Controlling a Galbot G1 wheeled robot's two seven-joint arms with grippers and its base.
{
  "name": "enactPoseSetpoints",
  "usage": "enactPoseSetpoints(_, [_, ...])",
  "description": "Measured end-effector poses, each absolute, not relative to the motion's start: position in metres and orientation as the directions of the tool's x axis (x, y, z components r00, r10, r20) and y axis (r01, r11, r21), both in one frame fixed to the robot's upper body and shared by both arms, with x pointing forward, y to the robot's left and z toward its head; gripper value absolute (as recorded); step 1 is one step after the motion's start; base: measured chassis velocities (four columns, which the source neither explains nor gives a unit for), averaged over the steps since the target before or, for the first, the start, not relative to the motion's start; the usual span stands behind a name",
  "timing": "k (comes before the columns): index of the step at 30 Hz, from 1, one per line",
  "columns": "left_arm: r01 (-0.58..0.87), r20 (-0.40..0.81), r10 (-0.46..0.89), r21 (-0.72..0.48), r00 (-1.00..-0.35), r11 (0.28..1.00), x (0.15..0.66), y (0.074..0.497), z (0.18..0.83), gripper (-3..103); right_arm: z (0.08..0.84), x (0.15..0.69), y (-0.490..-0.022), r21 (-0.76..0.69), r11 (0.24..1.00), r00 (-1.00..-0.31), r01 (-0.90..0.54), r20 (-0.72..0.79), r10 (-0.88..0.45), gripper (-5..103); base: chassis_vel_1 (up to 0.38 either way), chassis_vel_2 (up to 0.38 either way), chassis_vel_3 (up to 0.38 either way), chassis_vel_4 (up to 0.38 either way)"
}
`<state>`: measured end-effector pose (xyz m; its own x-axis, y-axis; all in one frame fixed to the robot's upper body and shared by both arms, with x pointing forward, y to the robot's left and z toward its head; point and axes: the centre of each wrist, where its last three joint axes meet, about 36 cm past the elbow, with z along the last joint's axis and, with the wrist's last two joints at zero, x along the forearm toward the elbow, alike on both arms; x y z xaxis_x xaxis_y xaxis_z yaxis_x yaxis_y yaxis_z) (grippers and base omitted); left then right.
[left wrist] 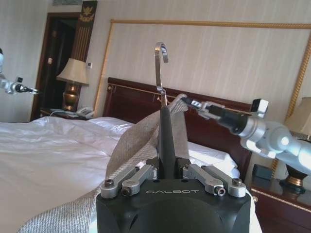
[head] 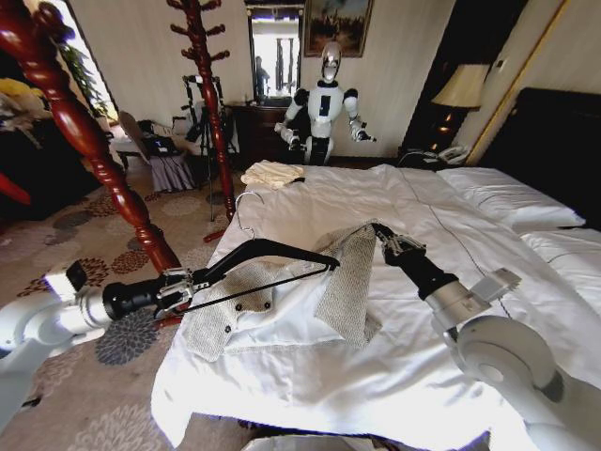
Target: Pick up the clothes from the bed and hang them on the clothes hanger.
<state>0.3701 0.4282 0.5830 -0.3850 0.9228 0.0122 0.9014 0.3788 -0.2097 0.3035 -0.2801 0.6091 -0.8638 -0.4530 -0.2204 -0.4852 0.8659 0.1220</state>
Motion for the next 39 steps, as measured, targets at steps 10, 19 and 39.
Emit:
enactPoseSetpoints(10, [0.842,-0.035,0.861,-0.23,-0.507,0.487,0.374,0.43,0.561,16,0.599,0.296,-0.276,0.173,0.78,-0.789,-0.602,-0.275,-0.549,0,0.0,0.0,0.0,0.0])
enactPoseSetpoints(19, [0.855,-0.077,0.875,-0.269,-0.478,0.443,0.355,0.401,0.537,16,0.593,0.293,-0.275,0.16,0.743,-0.75,-0.65,-0.296,-0.592,0,0.0,0.0,0.0,0.0])
enactPoseSetpoints(39, [0.811,-0.133,0.847,-0.397,-0.515,0.43,0.379,0.342,0.461,16,0.562,0.277,-0.264,0.141,0.629,-0.638,-0.764,-0.307,-0.706,0,0.0,0.0,0.0,0.0])
